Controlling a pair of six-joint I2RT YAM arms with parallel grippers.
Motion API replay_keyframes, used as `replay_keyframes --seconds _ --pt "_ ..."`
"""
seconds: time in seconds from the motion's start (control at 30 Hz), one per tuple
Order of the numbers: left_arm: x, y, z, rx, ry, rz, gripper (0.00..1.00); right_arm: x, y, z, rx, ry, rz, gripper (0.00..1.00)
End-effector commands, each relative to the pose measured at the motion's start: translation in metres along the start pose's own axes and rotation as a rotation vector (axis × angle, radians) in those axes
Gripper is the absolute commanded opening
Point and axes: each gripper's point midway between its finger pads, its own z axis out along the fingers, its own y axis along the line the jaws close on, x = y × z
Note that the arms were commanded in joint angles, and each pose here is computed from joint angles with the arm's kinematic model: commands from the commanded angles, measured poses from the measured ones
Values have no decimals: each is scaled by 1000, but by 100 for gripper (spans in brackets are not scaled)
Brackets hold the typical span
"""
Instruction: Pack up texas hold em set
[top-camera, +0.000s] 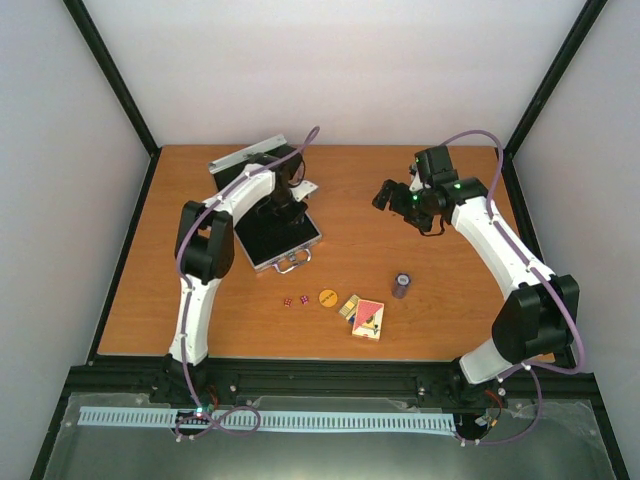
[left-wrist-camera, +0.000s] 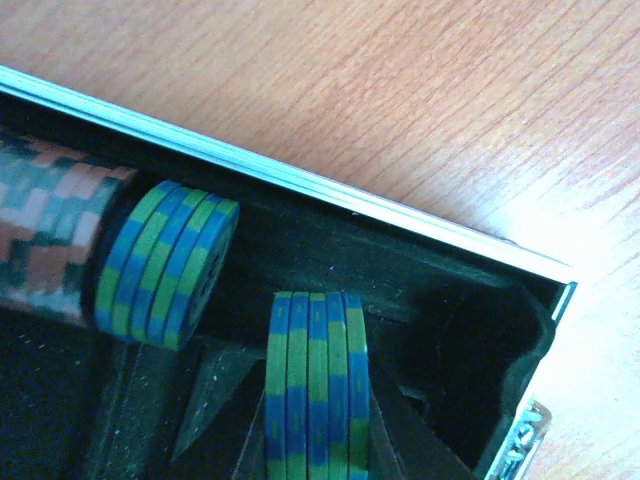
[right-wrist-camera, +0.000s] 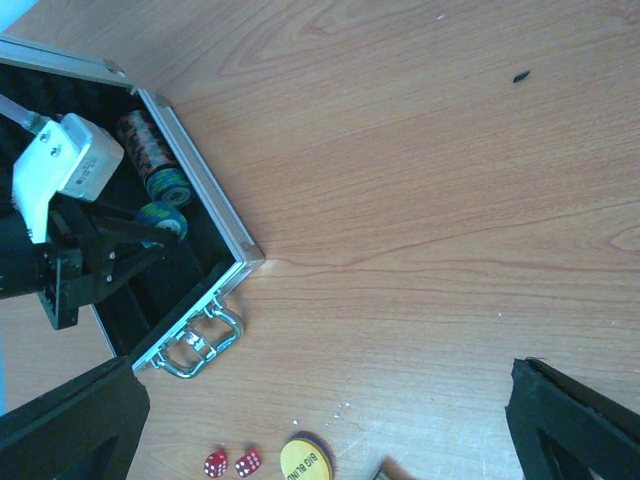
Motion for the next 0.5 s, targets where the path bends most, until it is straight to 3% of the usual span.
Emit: replay_keyframes --seconds 0.0,0.47 --pt "-7 -3 8 16 2 18 1 -1 -6 5 7 -2 1 100" --pt "-22 12 14 -51 -27 11 1 -2 -12 8 14 9 7 100"
